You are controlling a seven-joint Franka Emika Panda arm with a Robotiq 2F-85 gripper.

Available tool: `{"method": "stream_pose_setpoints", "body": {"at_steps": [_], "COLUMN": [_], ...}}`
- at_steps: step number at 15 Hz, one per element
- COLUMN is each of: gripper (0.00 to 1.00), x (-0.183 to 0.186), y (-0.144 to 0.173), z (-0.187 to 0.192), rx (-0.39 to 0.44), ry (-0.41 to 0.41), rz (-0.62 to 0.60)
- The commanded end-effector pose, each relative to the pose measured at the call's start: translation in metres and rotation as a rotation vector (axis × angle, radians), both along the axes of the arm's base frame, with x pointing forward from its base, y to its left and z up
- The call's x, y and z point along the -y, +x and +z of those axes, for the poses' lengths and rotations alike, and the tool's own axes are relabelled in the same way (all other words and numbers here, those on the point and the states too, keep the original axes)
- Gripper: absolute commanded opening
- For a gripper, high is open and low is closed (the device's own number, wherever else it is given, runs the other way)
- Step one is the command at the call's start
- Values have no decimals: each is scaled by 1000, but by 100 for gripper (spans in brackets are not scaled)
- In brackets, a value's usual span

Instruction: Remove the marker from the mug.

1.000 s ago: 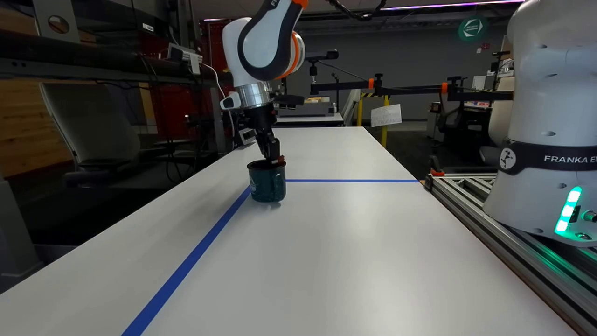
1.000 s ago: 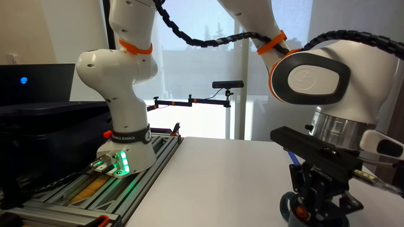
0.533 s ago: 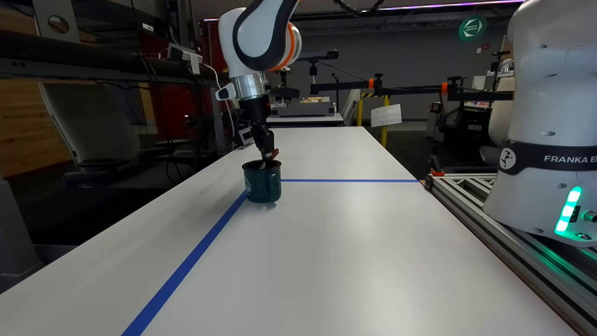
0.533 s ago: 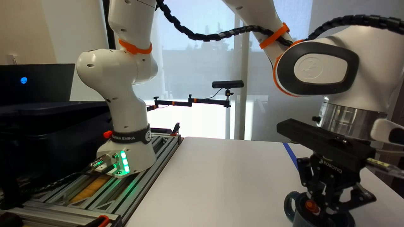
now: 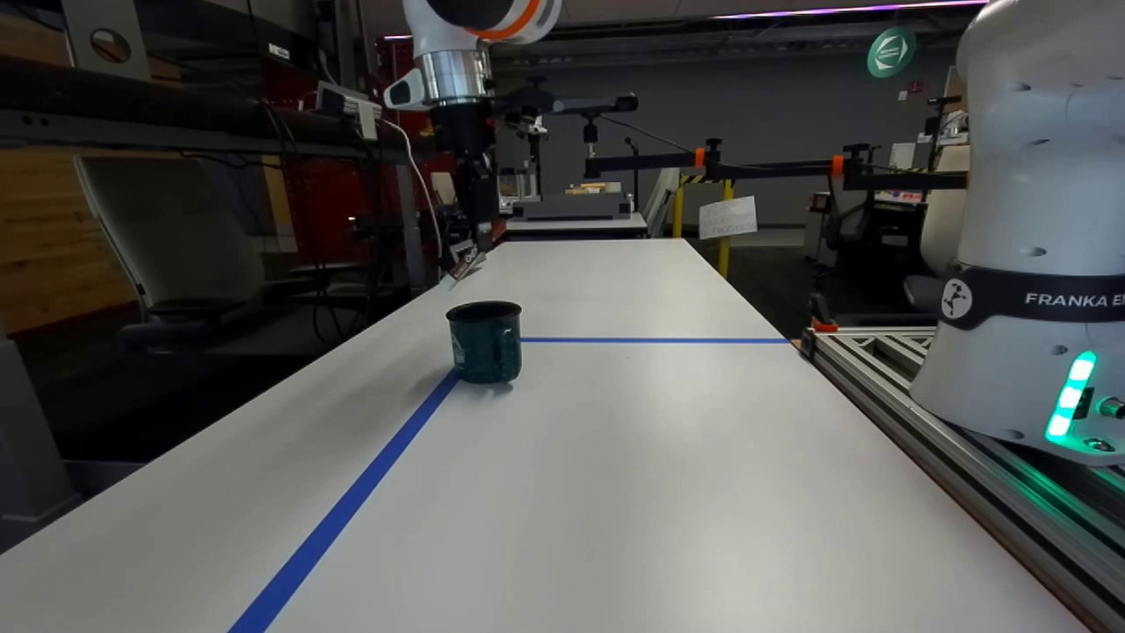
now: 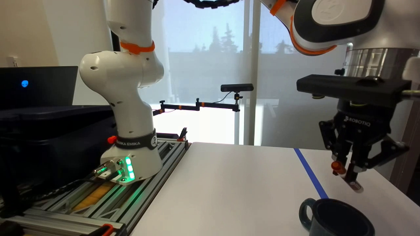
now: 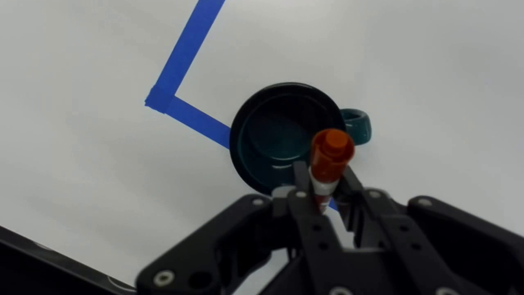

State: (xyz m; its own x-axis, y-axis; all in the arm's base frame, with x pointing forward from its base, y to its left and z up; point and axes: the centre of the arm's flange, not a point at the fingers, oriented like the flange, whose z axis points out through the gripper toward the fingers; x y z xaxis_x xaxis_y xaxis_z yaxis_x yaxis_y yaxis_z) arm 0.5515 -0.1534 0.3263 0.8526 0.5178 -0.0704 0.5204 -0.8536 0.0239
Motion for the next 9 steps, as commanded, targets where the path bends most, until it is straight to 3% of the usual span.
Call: {"method": "stream_pose_setpoints", "body": {"at_steps": [1,5,9], "gripper": [5,5,5], "x": [-24,-64,-101], "y": [-21,-40,-68], "z": [17,5,-17], "rx": [45,49,81], "ry": [78,158,166], "rz": [18,19,40]}}
